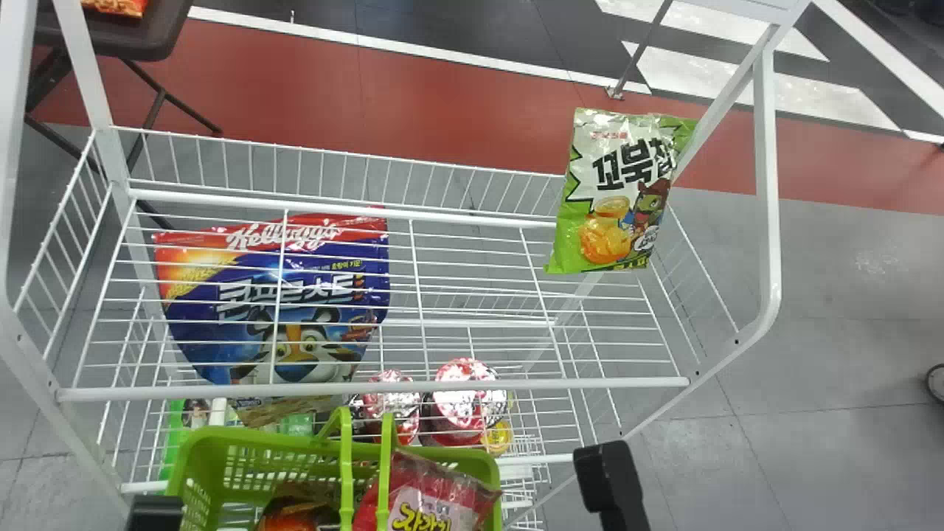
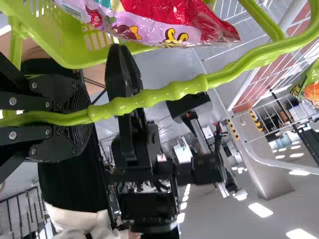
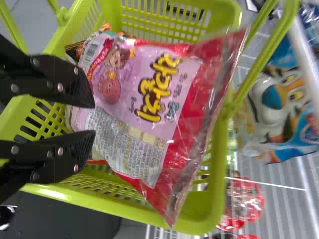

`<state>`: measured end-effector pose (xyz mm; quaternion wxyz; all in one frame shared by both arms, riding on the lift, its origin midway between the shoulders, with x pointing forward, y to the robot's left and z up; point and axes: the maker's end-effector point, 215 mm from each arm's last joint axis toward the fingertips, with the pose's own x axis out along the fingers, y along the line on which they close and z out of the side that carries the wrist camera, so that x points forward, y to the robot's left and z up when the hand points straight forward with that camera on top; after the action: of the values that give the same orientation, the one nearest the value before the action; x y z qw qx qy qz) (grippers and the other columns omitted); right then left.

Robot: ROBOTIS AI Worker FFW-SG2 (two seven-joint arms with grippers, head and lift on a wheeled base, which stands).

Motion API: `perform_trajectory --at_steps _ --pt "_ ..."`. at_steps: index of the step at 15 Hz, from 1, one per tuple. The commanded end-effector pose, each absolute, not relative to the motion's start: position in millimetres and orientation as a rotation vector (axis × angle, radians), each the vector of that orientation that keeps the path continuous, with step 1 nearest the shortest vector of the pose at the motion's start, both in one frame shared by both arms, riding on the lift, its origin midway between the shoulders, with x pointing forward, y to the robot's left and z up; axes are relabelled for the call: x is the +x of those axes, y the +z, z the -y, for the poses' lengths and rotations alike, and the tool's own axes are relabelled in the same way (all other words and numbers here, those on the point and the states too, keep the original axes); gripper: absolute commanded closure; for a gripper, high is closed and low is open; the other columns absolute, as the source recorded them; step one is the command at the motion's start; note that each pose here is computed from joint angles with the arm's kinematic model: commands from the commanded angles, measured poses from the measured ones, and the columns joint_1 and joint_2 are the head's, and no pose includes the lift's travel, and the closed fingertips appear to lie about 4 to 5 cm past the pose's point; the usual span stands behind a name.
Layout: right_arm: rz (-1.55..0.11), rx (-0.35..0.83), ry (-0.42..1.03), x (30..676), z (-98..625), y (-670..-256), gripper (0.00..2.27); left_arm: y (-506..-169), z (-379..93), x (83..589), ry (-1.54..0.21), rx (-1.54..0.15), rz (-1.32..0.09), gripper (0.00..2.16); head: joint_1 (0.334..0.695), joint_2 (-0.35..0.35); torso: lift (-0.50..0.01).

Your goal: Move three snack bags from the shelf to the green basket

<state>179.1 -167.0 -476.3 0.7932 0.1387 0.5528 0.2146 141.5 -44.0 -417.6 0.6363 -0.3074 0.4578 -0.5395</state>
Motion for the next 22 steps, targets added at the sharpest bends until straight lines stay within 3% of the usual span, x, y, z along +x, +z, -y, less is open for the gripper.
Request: perform_trajectory --at_steps 1,3,5,8,10,13,17,22 --pt "-1.142 0.283 0.469 184.7 166.6 -456.2 0.05 -416.6 44.3 142.4 -1.233 -0.701 -1.042 1.95 0.695 -0.35 -0.048" --pt "-1.023 0.241 0.473 208.0 169.0 -439.4 0.05 -416.2 43.8 142.4 -1.23 -0.699 -1.041 1.96 0.695 -0.35 -0.048" --pt "-0.675 0.079 0.432 271.4 182.7 -389.8 0.06 -417.5 42.3 143.3 -1.226 -0.693 -1.042 1.96 0.695 -0.35 -0.048" --pt "-0.234 0.091 0.444 315.0 184.5 -307.4 0.07 -419.0 42.1 142.4 -1.226 -0.692 -1.049 1.95 0.695 -0.35 -0.048" --pt "-0.052 0.105 0.376 318.1 202.2 -277.6 0.07 -419.8 41.2 141.9 -1.226 -0.689 -1.053 1.96 0.695 -0.35 -0.048" --pt "-0.021 0.134 0.286 308.3 212.0 -294.4 0.07 -425.2 38.1 145.0 -1.22 -0.677 -1.062 1.96 0.695 -0.35 -0.048" --pt "-0.099 0.14 0.221 298.2 190.2 -326.9 0.07 -428.6 34.7 144.5 -1.226 -0.667 -1.075 1.96 0.695 -0.35 -0.048" --pt "-0.125 0.078 0.285 295.7 112.4 -323.3 0.06 -419.0 -5.2 139.9 -1.207 -0.735 -1.053 1.96 0.695 -0.35 -0.048"
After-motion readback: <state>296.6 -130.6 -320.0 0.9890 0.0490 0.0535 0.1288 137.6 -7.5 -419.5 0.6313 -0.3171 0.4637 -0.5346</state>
